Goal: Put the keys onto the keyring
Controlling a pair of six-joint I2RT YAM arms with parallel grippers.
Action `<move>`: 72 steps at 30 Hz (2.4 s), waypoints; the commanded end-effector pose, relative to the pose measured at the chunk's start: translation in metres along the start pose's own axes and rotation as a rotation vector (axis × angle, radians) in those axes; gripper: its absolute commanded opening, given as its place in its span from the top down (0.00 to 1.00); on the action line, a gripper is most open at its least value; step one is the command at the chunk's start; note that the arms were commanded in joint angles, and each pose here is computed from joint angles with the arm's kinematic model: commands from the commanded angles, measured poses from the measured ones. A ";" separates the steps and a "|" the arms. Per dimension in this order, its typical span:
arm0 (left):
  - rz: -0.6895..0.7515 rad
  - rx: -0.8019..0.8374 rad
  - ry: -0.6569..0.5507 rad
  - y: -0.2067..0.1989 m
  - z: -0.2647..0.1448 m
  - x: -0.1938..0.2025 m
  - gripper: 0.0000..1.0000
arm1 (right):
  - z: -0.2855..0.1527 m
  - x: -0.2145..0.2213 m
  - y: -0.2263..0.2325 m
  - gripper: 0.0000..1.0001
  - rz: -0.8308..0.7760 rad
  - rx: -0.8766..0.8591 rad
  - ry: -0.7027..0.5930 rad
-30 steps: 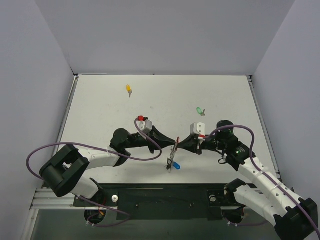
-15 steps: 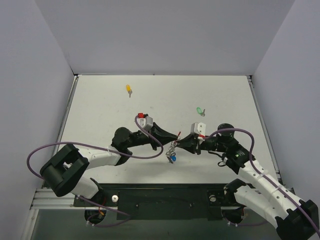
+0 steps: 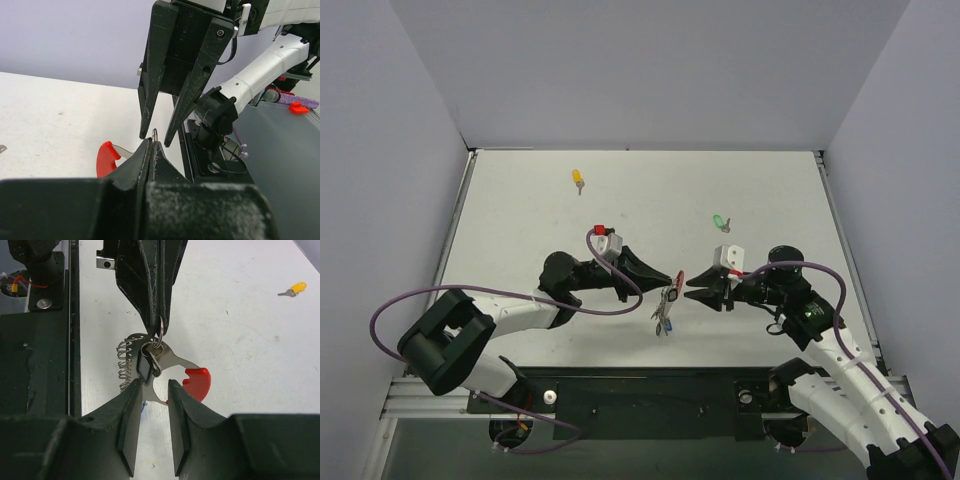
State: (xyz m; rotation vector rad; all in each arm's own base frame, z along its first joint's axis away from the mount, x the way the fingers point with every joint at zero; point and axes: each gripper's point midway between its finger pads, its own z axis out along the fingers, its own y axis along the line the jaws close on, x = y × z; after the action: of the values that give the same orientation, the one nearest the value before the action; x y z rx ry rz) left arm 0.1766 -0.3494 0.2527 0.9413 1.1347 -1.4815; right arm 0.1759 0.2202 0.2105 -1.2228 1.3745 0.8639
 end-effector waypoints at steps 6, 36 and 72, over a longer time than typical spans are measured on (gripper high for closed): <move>0.232 0.163 -0.211 -0.035 0.006 -0.069 1.00 | 0.007 -0.023 0.009 0.75 -0.106 -0.080 -0.087; 0.219 0.177 -0.203 -0.034 0.011 -0.061 1.00 | 0.028 -0.008 0.002 0.89 -0.094 -0.061 -0.079; 0.077 -0.178 0.088 0.032 -0.001 -0.045 1.00 | -0.011 -0.007 -0.029 0.62 0.115 0.120 0.059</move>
State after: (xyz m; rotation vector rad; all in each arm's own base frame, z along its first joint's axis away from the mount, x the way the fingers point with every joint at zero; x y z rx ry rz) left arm 0.1943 -0.3381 0.2361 1.0685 1.2469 -1.2309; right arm 0.1937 0.2114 0.2013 -1.1820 1.4801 0.8209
